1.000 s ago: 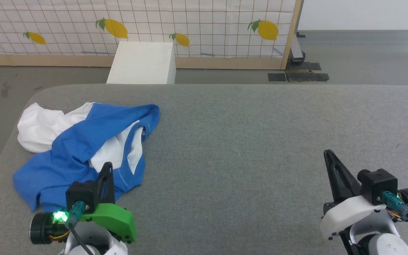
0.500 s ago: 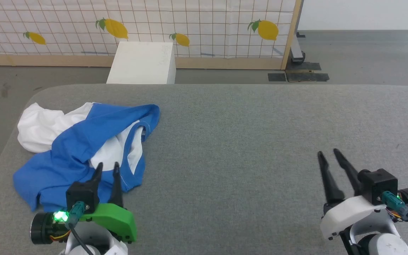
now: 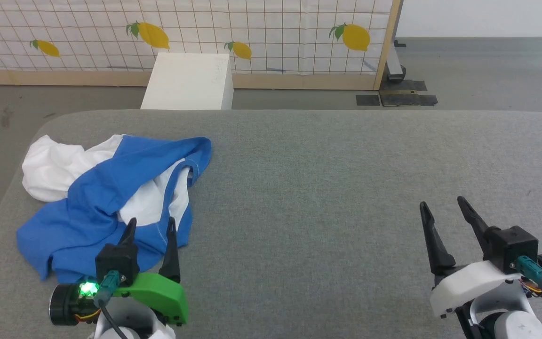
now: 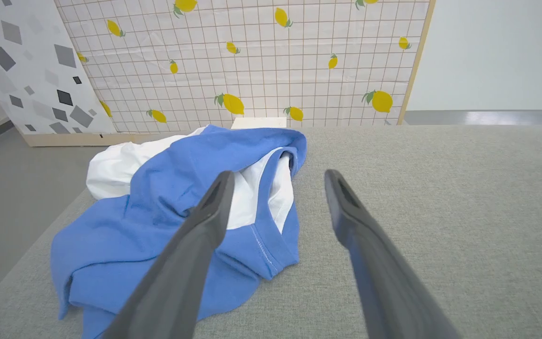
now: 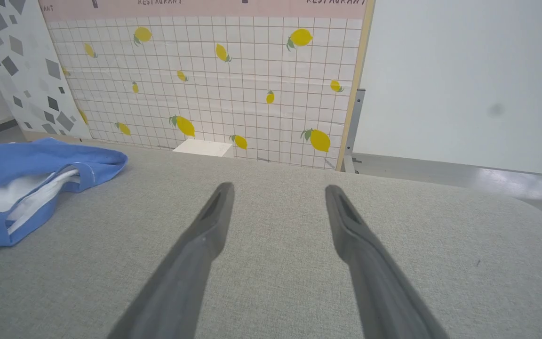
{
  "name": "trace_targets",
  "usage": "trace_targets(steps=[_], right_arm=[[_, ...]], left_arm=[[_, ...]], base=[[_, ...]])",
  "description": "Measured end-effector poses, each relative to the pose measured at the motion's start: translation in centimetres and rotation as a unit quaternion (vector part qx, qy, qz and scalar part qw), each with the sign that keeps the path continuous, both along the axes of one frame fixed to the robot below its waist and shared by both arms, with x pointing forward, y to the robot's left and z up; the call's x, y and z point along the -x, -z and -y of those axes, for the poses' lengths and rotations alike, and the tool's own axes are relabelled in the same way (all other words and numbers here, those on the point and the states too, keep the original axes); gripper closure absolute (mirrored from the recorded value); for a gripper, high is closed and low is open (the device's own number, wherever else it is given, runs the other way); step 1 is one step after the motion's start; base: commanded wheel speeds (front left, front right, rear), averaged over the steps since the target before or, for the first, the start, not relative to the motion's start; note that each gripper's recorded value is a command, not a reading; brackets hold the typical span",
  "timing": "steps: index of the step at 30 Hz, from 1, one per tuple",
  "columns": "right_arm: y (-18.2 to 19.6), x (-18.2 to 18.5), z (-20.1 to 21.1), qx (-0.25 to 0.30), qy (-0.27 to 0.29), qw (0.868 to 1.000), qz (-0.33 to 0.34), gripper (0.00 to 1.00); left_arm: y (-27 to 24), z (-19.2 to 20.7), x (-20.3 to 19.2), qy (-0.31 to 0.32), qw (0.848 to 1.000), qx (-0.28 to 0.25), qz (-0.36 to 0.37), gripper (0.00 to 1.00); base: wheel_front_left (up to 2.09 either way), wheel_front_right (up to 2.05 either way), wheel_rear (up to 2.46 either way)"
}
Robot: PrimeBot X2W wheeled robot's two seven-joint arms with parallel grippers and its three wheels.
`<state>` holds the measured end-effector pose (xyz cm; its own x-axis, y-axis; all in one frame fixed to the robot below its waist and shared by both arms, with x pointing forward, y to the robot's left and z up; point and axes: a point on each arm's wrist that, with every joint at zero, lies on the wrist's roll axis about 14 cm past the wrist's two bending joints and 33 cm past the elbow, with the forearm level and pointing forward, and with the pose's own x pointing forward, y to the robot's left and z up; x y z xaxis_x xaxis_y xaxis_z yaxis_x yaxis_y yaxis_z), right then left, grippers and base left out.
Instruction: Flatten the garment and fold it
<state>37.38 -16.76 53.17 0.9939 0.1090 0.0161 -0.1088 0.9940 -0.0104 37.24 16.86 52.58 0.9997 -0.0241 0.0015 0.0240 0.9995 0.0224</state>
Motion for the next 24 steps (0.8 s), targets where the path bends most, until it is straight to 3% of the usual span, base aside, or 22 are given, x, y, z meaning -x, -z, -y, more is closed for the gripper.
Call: trace_targets(steps=[24], right_arm=[[1.3,0.0,0.7,-0.022,0.011,1.000,-0.006,0.00]], left_arm=[[0.5,0.5,-0.4,-0.004,1.000,0.010,0.005,0.00]], base=[[0.00,0.00,0.00]])
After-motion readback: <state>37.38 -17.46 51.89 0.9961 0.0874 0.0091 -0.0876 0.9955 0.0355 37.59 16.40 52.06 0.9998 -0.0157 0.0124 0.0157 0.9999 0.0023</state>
